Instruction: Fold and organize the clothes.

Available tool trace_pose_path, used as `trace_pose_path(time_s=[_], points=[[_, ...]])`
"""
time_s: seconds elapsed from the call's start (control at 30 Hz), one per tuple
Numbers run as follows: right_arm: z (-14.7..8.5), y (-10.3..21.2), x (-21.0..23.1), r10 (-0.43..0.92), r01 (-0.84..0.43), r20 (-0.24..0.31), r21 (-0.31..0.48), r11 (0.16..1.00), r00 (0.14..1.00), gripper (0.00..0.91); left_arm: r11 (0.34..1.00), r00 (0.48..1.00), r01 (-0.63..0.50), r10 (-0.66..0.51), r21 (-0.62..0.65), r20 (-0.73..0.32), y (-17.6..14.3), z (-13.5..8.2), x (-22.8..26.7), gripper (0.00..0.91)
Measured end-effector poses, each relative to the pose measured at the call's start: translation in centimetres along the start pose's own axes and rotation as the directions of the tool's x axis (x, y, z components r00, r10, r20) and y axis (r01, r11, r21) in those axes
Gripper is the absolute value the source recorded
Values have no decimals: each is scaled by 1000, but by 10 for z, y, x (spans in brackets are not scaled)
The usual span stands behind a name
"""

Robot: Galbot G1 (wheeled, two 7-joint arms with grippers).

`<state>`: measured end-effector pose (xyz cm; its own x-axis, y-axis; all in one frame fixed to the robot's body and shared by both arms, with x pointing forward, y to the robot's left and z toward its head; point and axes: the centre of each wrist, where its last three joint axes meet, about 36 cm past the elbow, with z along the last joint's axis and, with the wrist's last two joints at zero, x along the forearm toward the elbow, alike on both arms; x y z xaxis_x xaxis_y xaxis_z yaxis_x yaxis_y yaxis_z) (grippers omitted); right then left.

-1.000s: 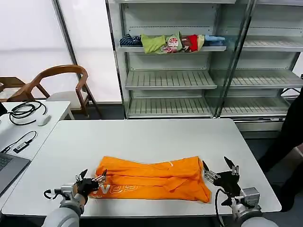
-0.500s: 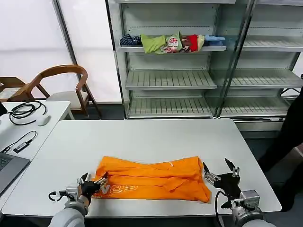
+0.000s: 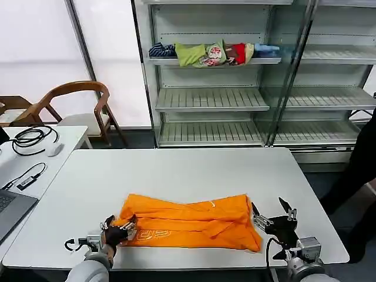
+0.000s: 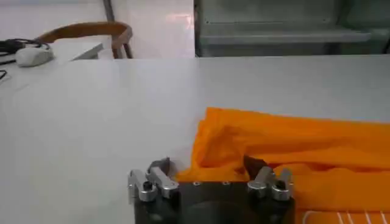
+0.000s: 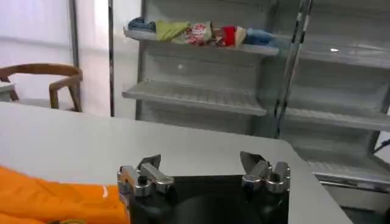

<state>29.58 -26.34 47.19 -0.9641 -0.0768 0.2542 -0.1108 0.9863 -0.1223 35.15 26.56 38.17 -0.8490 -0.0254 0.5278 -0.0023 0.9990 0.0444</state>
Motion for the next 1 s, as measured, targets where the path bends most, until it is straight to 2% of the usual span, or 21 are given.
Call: trace_pose_path(time_s=[0.63, 1.0], points=[[7, 4, -6, -5, 5, -7, 8, 1000, 1000, 907, 1000, 1000, 10, -10, -19, 5, 0, 2, -7, 20], [8, 10, -16, -25, 25, -2, 12, 1000, 1000, 907, 997, 997, 77, -77, -30, 5, 27, -6, -2, 20]])
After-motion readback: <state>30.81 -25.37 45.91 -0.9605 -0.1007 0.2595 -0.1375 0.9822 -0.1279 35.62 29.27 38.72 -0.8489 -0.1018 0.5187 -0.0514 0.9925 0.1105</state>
